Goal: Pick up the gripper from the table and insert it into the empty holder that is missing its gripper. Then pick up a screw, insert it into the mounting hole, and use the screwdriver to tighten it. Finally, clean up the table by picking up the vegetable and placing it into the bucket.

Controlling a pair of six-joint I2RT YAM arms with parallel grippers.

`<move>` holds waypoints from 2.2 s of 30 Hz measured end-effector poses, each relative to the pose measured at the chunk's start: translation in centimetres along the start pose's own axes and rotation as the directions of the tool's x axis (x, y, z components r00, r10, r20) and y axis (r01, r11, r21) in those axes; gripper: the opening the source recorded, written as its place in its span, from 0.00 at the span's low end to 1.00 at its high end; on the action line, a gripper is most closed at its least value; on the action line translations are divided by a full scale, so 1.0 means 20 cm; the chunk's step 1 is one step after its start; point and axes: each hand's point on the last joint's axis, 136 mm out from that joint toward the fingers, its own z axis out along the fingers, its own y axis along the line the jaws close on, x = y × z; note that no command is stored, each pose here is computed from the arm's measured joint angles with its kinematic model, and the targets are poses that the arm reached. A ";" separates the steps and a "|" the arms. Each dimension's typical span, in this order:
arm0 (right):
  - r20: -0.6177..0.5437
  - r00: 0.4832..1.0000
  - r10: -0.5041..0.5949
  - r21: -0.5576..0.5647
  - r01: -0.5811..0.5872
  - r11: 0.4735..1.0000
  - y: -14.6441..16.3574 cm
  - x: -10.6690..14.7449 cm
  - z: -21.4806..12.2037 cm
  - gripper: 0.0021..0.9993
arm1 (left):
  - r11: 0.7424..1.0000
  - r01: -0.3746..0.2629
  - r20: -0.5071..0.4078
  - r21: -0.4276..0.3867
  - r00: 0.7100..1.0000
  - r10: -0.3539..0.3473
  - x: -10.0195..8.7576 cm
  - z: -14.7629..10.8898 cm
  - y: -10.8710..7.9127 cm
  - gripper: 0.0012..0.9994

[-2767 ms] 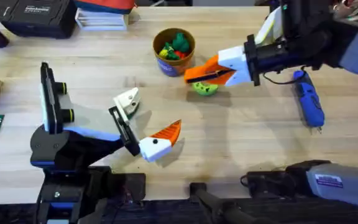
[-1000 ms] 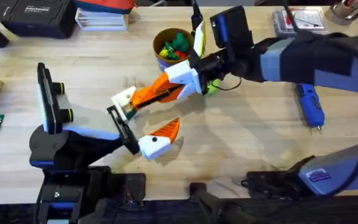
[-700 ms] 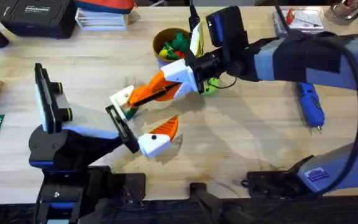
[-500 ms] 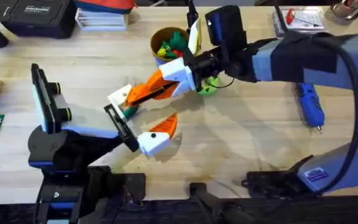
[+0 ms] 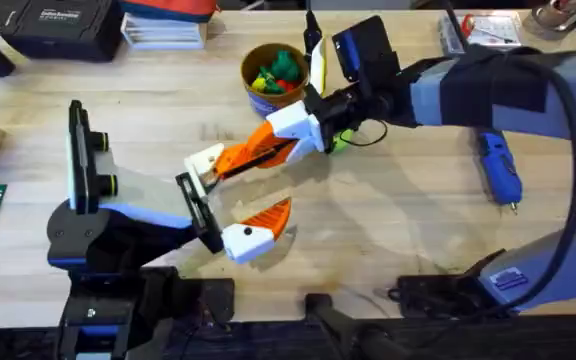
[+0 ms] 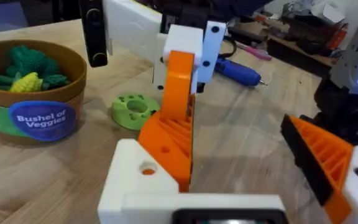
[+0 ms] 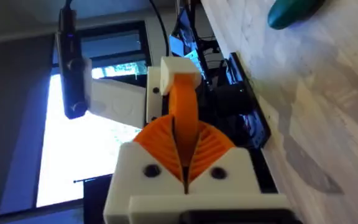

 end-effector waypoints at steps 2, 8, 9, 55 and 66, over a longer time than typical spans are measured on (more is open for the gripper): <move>-0.001 1.000 -0.006 0.001 0.006 1.000 0.00 0.00 0.00 0.01 | 1.000 0.002 -0.002 0.008 1.000 -0.002 0.00 0.00 -0.01 0.99; -0.005 1.000 -0.009 0.004 0.009 1.000 0.00 0.01 0.01 0.01 | 1.000 0.006 -0.003 0.015 1.000 -0.006 0.00 0.00 -0.01 0.99; -0.005 1.000 -0.006 0.005 0.006 1.000 0.00 0.01 0.01 0.01 | 1.000 0.008 -0.003 0.015 1.000 -0.007 0.00 0.00 -0.01 0.99; 0.169 0.984 -0.060 0.180 0.029 0.983 0.05 -0.18 0.21 0.00 | 0.994 0.028 0.022 -0.107 0.999 -0.025 -0.02 -0.02 0.10 0.99; 0.192 0.978 -0.077 0.211 0.035 0.977 0.05 -0.19 0.23 0.00 | 0.992 0.040 0.026 -0.117 0.999 -0.038 -0.02 -0.02 0.11 0.99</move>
